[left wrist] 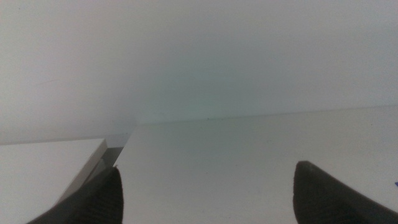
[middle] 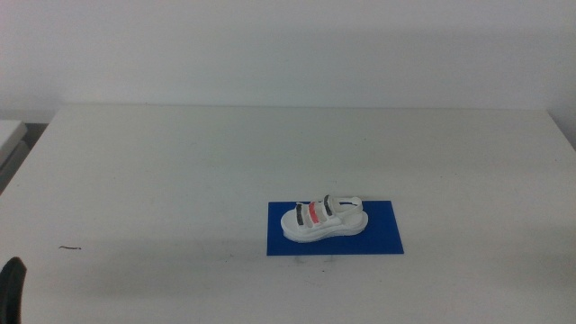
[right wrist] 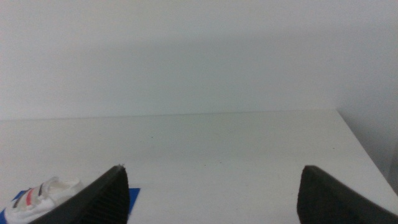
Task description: Use one arm to grab the shoe from the table and place it on the mat.
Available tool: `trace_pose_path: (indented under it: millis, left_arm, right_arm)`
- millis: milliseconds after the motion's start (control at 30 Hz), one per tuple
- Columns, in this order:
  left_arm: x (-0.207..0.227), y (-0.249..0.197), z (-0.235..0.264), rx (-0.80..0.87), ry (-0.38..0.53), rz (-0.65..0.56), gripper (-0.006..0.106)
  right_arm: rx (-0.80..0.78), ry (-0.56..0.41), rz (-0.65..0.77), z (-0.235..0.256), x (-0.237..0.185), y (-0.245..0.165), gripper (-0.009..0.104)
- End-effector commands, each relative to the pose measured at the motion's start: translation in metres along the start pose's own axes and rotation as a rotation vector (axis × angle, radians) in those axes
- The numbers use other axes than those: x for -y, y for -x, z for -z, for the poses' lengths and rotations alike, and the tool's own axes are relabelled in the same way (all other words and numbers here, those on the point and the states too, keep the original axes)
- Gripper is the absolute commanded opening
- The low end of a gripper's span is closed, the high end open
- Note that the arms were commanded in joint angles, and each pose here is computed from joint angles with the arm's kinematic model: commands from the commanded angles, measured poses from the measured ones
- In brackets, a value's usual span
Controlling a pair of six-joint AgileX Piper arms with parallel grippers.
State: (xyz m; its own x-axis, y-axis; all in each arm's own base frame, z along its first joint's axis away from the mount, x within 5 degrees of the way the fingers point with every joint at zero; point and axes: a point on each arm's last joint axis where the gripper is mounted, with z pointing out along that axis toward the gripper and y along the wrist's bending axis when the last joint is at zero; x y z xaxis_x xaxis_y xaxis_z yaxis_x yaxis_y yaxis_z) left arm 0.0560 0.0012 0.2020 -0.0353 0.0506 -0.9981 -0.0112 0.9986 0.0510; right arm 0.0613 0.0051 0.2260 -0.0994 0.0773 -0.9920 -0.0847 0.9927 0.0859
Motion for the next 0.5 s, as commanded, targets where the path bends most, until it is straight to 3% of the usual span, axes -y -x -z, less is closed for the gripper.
trace_pose_path:
  millis: [0,467]
  left_arm:
    - [0.000,0.001,0.000,0.007,-0.002,0.005,0.094]
    - [0.000,0.001,0.000,0.007,-0.002,0.005,0.094]
  right_arm:
    - [0.038,-0.012,0.026,0.004,0.002,-0.012,0.087]
    - [-0.003,-0.018,0.015,0.003,0.004,-0.030,0.087]
